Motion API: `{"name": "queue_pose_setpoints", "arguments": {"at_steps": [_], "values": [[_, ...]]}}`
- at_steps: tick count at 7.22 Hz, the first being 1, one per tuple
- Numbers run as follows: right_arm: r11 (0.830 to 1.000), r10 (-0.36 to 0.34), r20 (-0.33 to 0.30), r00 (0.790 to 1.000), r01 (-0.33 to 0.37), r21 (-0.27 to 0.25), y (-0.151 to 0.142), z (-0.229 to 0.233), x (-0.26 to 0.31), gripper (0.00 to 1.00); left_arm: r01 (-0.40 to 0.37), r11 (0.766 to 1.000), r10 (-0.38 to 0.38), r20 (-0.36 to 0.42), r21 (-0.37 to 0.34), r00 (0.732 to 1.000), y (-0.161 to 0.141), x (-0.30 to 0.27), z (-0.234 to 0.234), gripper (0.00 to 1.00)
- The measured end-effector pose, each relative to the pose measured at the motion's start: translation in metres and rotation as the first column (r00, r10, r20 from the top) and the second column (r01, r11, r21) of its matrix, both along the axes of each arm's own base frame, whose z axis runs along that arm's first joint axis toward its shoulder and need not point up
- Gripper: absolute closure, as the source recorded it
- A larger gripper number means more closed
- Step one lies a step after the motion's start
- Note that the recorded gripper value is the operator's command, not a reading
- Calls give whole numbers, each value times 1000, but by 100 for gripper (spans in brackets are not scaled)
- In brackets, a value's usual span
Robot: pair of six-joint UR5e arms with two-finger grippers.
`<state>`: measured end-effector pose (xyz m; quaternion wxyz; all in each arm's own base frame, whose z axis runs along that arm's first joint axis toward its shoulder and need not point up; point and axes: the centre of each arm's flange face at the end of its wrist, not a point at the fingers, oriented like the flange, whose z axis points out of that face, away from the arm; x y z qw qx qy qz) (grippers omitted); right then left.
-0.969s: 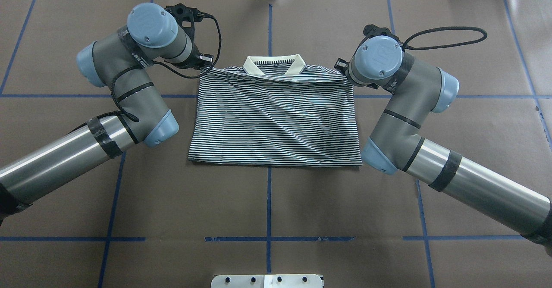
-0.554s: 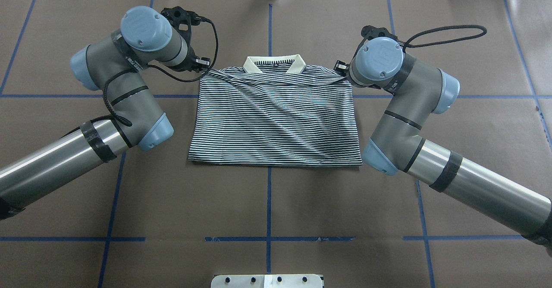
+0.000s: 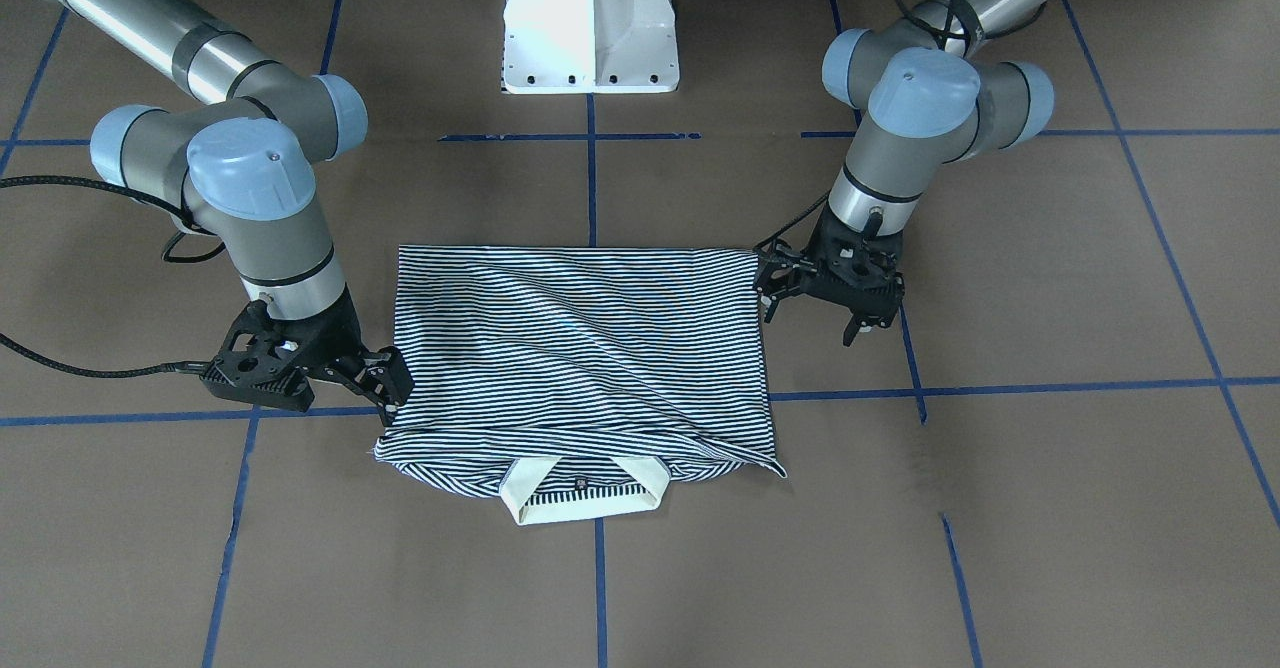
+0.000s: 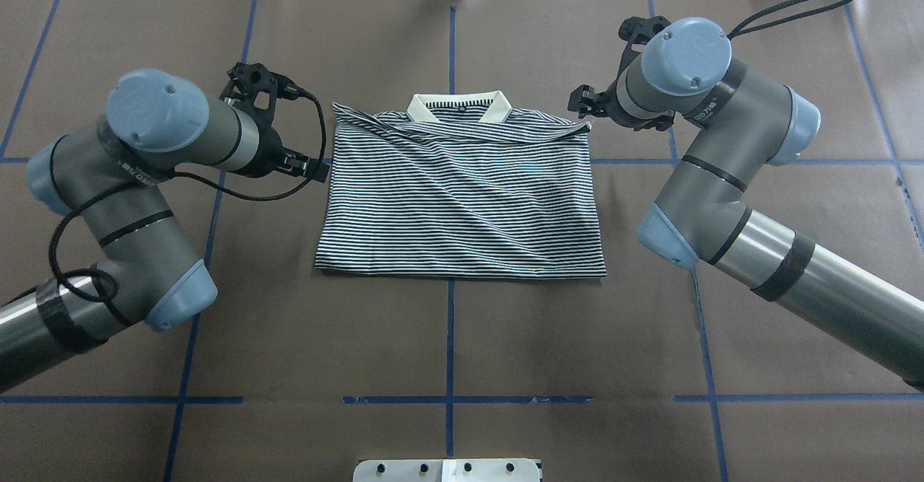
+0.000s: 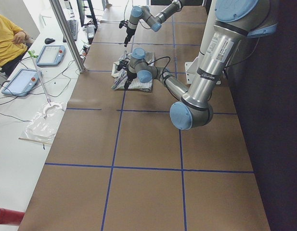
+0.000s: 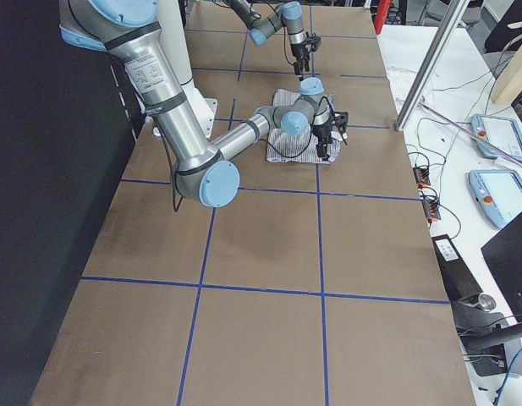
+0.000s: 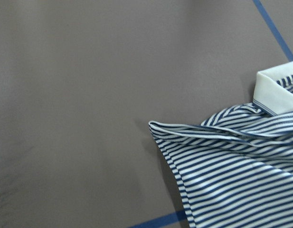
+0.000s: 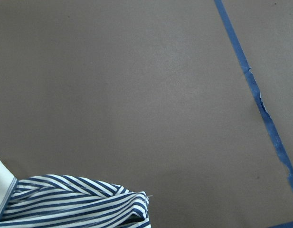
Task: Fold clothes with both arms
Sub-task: 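Release the hem near the collar and raise both grippers, then grasp the folded shirt's side with the left gripper and drag it sideways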
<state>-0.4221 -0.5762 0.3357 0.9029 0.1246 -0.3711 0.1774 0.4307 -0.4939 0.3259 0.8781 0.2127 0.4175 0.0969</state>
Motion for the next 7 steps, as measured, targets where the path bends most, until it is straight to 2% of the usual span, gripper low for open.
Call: {"name": "queue_pose_setpoints", "arguments": {"at_steps": [1, 2, 3, 5, 6, 7], "values": [[1000, -1, -1, 1000, 1, 2, 0, 1, 1, 0, -22, 1000, 22, -13, -20, 1000, 29, 6, 10, 38], [1000, -1, -1, 1000, 1, 3, 0, 1, 2, 0, -23, 998, 20, -44, -62, 999, 56, 19, 19, 47], [1000, 0, -2, 1000, 0, 3, 0, 1, 2, 0, -11, 995, 3, -75, -102, 997, 77, 34, 25, 49], [1000, 3, -5, 1000, -3, 3, 0, 3, 3, 0, 4, 989, -19, -104, -150, 994, 100, 54, 26, 52], [1000, 3, -6, 1000, -3, 2, 0, 4, 3, 0, 2, 988, -20, -109, -158, 994, 105, 58, 25, 61], [1000, 4, -7, 1000, -4, 2, 0, 4, 3, 0, 0, 987, -18, -109, -161, 994, 107, 60, 25, 80]]}}
